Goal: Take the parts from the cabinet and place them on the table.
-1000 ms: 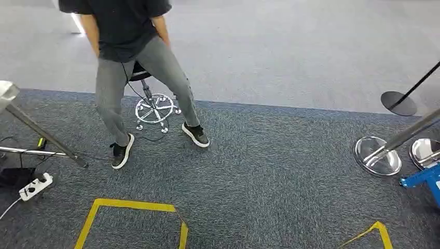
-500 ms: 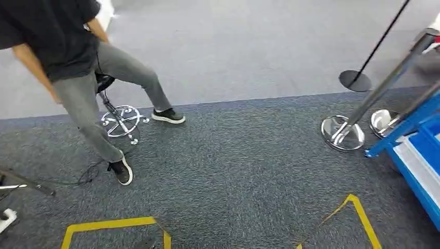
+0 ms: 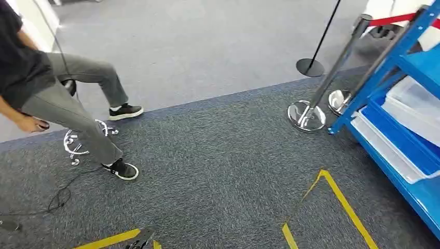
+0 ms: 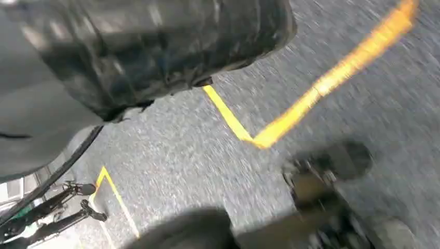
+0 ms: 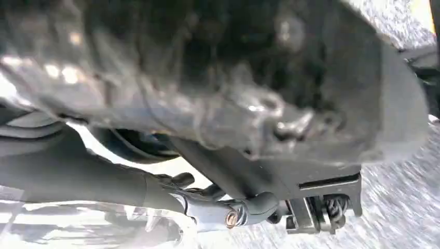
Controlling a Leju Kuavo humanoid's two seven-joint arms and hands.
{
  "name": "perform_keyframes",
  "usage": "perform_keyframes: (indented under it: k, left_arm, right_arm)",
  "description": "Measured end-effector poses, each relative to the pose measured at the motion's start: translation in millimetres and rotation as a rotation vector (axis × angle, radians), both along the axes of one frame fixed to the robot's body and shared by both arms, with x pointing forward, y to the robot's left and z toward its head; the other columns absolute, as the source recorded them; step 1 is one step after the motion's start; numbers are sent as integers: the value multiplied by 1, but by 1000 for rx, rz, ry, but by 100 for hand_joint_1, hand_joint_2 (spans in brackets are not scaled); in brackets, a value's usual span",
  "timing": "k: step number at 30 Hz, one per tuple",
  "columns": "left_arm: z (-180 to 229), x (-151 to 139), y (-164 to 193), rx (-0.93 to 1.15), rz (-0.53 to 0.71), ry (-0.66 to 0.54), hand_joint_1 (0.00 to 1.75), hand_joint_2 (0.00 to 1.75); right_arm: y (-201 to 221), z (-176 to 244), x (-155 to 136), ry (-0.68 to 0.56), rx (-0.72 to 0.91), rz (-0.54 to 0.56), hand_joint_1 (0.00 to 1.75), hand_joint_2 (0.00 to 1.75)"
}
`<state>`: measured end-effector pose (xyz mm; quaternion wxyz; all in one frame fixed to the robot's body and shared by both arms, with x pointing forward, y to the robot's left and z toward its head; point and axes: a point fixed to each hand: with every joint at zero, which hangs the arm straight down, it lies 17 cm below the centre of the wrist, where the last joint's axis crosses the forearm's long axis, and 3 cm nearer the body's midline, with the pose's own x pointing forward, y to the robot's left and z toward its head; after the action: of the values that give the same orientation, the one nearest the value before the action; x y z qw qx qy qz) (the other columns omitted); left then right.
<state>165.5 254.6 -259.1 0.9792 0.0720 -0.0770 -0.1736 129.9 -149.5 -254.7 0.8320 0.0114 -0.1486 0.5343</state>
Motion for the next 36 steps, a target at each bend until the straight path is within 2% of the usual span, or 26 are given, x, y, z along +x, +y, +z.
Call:
perform_keyframes:
  k: [6, 9, 12, 20, 23, 28, 31, 36]
  left_arm:
    - [0, -3, -12, -47, 50, 22, 0, 0]
    - [0, -5, -17, -70, 83, 26, 0, 0]
    - [-3, -21, -22, -89, 127, 56, 0, 0]
    - [-4, -26, -19, -99, 287, 81, 0, 0]
    - [-5, -28, -22, -114, 301, 88, 0, 0]
    - [-7, -42, -20, -124, 305, 115, 0, 0]
    - [-7, -41, -22, -129, 299, 117, 0, 0]
    - [-8, -52, -21, -121, 281, 161, 0, 0]
  right_arm:
    - [-7, -2, -8, 33, -29, 57, 0, 0]
    - [-9, -1, -6, 58, -34, 4, 0, 0]
    - [-11, 0, -4, 76, -51, 4, 0, 0]
    - [-21, -2, -5, 106, -91, -38, 0, 0]
    - [-26, -3, -13, 126, -92, -37, 0, 0]
    - [-28, -4, -8, 110, -94, -70, 0, 0]
    - [-31, -5, -8, 105, -96, -84, 0, 0]
    - [-52, -7, 8, 30, -146, -295, 0, 0]
